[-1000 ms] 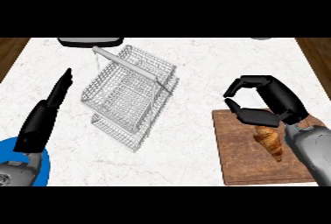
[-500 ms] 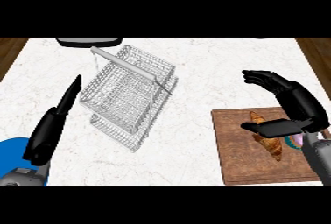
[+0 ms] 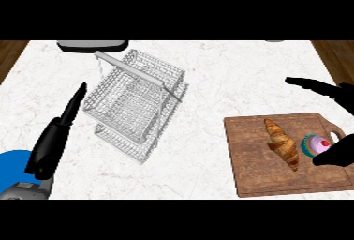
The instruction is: Pick the croissant from the cutting board and place it in the tiered basket
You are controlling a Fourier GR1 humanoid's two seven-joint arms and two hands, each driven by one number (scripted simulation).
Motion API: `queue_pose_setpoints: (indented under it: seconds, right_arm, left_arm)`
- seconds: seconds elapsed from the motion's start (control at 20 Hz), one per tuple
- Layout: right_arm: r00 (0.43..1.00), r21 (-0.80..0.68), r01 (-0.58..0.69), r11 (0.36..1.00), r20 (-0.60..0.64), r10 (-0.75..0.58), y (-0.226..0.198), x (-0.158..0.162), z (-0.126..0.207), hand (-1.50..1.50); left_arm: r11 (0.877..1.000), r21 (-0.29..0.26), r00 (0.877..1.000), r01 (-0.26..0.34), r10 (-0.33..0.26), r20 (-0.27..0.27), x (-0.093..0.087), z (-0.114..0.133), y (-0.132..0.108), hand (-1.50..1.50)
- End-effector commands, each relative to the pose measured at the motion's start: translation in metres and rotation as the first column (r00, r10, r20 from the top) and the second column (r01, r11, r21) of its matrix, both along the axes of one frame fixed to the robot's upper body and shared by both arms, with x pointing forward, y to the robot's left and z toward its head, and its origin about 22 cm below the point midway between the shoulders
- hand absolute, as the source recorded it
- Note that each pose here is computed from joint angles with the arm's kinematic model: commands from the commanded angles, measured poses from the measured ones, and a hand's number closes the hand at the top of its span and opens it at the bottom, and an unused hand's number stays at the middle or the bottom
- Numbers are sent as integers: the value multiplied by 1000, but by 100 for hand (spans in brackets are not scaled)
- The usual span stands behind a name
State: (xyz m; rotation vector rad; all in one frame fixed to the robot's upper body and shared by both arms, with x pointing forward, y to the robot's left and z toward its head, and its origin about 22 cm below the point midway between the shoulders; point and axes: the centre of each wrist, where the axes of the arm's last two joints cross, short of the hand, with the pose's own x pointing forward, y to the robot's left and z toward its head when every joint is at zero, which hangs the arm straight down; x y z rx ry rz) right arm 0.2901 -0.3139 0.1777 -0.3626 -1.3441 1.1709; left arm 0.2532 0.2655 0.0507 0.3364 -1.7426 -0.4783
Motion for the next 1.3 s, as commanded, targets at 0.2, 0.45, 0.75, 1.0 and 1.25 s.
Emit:
queue_pose_setpoints:
  seconds: [0.2, 0.45, 0.75, 1.0, 1.25]
  right_arm:
    - [995, -361, 83, 929, -14, -94, 50, -42, 38, -150]
    - [990, -336, 127, 933, -20, -142, 78, -66, 13, -150]
    - [980, -450, 178, 875, 5, -197, 130, -70, -6, -150]
    - [967, -561, 223, 797, 23, -254, 122, -59, -24, -150]
    - [958, -608, 243, 756, 29, -284, 128, -58, -65, -150]
  left_arm:
    - [1000, -3, 1000, 5, -5, -3, 2, 6, 7, 0]
    - [1000, -8, 1000, 14, -14, 3, -9, 1, 1, 0]
    - [1000, 2, 1000, 30, -30, -3, 1, 7, 3, 0]
    - [999, -9, 999, 32, -32, -2, 11, 11, -8, 0]
    - [999, -2, 999, 41, -41, -13, 2, 11, 13, 0]
